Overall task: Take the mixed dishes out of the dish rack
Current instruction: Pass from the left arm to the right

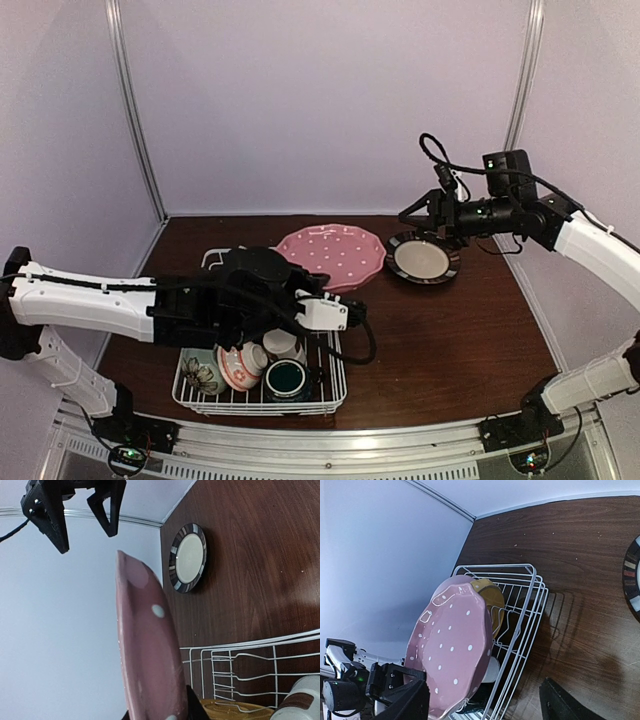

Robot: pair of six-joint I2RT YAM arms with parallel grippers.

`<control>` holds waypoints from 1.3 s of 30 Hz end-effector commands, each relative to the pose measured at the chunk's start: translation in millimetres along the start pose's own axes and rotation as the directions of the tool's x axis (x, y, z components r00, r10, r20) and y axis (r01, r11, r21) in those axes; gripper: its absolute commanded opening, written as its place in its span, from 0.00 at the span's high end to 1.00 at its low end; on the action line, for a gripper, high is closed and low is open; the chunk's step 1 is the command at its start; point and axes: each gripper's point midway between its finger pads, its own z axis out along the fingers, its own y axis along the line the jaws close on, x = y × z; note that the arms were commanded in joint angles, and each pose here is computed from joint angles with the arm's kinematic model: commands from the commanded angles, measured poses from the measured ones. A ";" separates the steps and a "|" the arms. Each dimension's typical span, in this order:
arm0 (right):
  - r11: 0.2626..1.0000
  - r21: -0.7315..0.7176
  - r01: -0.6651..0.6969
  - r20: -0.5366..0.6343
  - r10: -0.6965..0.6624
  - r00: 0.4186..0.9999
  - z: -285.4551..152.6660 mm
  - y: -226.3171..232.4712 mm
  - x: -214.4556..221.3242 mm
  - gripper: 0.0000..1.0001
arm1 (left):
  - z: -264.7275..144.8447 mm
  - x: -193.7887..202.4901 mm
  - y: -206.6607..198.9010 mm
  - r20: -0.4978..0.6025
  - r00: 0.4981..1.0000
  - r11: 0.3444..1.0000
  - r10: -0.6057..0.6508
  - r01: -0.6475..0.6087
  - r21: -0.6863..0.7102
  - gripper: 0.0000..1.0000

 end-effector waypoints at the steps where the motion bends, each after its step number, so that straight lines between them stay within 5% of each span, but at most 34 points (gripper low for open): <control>1: 0.999 0.036 0.024 -0.062 -0.021 0.998 11.4 -1.1 11.8 0.27 | -10.3 -17.0 55.5 0.059 0.996 0.976 -0.065 0.075 -0.203 1.00; 9: 0.993 0.080 0.084 -0.167 -0.069 0.984 37.0 -6.9 36.3 0.38 | -2.8 -24.0 45.7 0.060 0.998 0.981 -0.034 0.044 -0.189 1.00; 21: 0.984 0.130 0.123 -0.177 -0.099 0.979 52.4 -20.2 38.7 0.59 | 6.1 -35.1 29.2 0.054 0.998 0.988 0.012 -0.004 -0.157 1.00; 39: 0.978 0.141 0.155 -0.219 -0.122 0.968 72.5 -41.8 50.7 0.63 | -3.3 -48.3 34.6 0.120 0.993 0.984 -0.010 0.031 -0.175 1.00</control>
